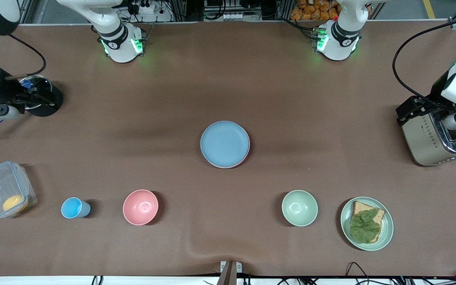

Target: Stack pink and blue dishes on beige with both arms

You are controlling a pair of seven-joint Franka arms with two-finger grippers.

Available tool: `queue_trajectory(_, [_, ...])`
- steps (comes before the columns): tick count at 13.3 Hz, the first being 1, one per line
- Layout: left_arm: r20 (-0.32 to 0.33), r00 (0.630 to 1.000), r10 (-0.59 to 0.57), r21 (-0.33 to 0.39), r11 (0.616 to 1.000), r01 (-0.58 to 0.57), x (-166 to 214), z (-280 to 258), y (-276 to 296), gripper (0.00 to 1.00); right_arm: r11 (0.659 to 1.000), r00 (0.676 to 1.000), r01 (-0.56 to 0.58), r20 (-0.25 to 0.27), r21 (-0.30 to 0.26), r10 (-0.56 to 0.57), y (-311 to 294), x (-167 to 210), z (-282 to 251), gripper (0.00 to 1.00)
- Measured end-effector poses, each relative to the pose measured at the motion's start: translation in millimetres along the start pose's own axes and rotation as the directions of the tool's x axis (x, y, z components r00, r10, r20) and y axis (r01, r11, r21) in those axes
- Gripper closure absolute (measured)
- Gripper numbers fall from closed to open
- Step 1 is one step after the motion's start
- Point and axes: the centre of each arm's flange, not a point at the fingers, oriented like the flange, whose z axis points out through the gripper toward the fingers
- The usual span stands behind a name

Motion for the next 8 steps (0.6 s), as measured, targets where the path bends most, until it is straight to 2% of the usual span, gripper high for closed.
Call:
queue_trajectory(3, [-0.001,1.000,-0.012,-0.001,1.000,0.012,1.2,-1.8,-6.5,0.00,1.000,1.000,0.003,0.004,0.007,-0.003,-1.0,-2.5,-12.1,0.00])
queue_trajectory(6, [0.048,0.999,-0.016,-0.041,0.999,0.018,-4.2,-2.2,-2.8,0.00,1.000,1.000,-0.003,-0.003,0.007,0.003,-0.8,-3.6,-22.0,0.00])
queue_trajectory(8, [0.081,0.997,-0.006,-0.037,0.999,0.009,-10.2,-8.0,1.1,0.00,1.000,1.000,-0.010,-0.005,0.007,0.010,0.0,-3.7,-22.8,0.00])
